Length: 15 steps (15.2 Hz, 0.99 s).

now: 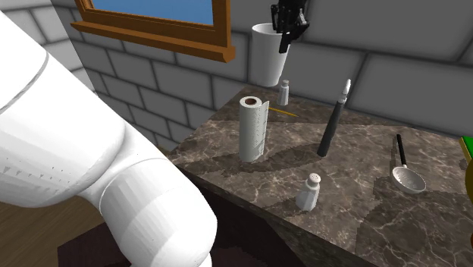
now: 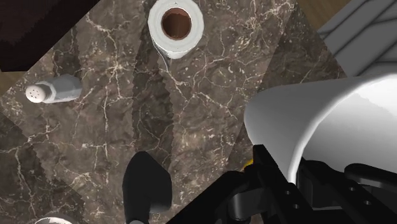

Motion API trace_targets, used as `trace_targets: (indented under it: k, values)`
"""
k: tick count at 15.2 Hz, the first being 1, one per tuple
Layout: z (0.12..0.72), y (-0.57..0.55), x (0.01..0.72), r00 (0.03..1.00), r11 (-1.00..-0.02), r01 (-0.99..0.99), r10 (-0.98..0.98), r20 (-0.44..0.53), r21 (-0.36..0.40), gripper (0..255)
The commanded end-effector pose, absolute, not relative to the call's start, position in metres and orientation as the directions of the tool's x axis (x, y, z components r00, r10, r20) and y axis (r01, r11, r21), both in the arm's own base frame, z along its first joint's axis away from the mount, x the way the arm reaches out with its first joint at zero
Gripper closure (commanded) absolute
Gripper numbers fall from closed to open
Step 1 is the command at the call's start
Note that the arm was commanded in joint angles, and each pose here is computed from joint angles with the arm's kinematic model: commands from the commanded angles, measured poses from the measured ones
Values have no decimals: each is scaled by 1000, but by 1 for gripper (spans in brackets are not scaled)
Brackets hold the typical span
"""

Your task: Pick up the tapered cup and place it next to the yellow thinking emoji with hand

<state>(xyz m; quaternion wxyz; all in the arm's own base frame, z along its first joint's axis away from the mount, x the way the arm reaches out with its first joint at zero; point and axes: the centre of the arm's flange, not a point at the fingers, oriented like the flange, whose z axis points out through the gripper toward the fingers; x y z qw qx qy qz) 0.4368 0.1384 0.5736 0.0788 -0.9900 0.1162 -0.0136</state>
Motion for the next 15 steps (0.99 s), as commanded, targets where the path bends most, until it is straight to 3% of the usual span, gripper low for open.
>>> trace_targets:
  k: [1, 15]
  values:
    - [585, 137, 437, 973, -961, -228, -232, 9, -159, 255]
    - [659, 137, 437, 973, -961, -228, -232, 9, -159, 255]
